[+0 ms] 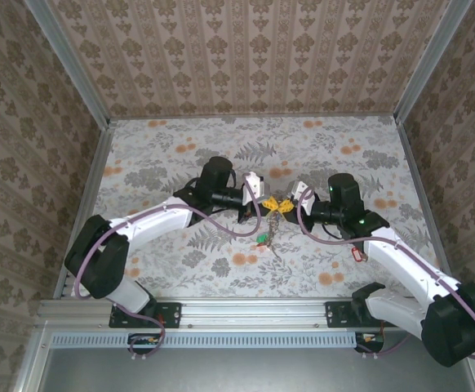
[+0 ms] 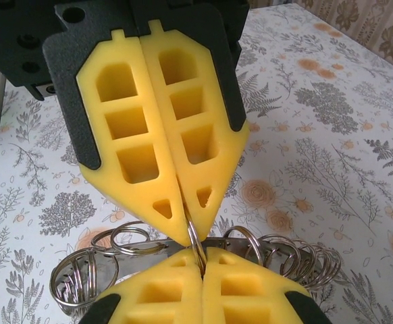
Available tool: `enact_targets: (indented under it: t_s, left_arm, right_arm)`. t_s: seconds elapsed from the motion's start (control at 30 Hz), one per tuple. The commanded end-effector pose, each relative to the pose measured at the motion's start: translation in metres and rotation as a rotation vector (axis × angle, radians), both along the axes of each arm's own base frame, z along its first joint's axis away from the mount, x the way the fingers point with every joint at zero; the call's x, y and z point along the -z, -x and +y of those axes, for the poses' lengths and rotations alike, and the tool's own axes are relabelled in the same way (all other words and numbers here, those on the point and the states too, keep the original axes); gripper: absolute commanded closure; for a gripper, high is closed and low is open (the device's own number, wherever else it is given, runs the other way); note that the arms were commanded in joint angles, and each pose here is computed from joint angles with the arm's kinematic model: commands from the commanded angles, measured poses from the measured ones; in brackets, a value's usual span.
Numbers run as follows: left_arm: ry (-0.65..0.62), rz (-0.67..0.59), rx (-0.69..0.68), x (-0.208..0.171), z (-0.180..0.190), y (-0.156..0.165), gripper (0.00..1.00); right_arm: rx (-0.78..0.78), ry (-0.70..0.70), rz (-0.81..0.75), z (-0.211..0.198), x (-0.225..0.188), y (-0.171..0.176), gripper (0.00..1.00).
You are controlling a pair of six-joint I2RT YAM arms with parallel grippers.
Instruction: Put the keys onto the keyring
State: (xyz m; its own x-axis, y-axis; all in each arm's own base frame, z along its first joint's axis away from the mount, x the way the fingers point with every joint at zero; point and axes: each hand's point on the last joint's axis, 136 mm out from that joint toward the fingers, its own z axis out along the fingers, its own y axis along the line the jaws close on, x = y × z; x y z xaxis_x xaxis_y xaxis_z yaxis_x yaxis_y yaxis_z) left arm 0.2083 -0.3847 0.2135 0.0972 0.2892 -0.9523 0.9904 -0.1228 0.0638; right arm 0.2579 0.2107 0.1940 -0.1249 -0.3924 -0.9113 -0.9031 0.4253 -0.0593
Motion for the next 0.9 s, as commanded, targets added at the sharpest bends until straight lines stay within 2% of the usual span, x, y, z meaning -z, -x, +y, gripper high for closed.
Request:
enact_targets:
  t_s: [0.0,0.07,0.23,0.33,0.87]
  left_arm:
    - [0.021,-0.049,0.027,-0.02,0.005,0.009,0.95]
    - [-0.018,-0.052,0.021,-0.016,0.008,0.009,0.86]
    - [-0.123,-0.084,0.002,-0.006,0.01,0.004,0.77]
    - [-0.165,-0.101,-0.004,-0.004,0.008,0.001,0.76]
    - [-0.186,-0.103,0.044,-0.001,-0.006,0.005,0.74]
  right_arm:
    - [-0.008,0.028,-0.03,-0.002,-0.013,-0.001,1.0]
    - [-0.011,0.053,-0.028,-0.003,-0.014,0.0,1.0]
    - [-0.031,0.112,-0.037,-0.003,-0.015,0.003,1.0]
    - [-0.04,0.132,-0.044,-0.003,-0.015,0.004,1.0]
    - [-0.061,0.133,-0.059,0.002,-0.021,0.005,1.0]
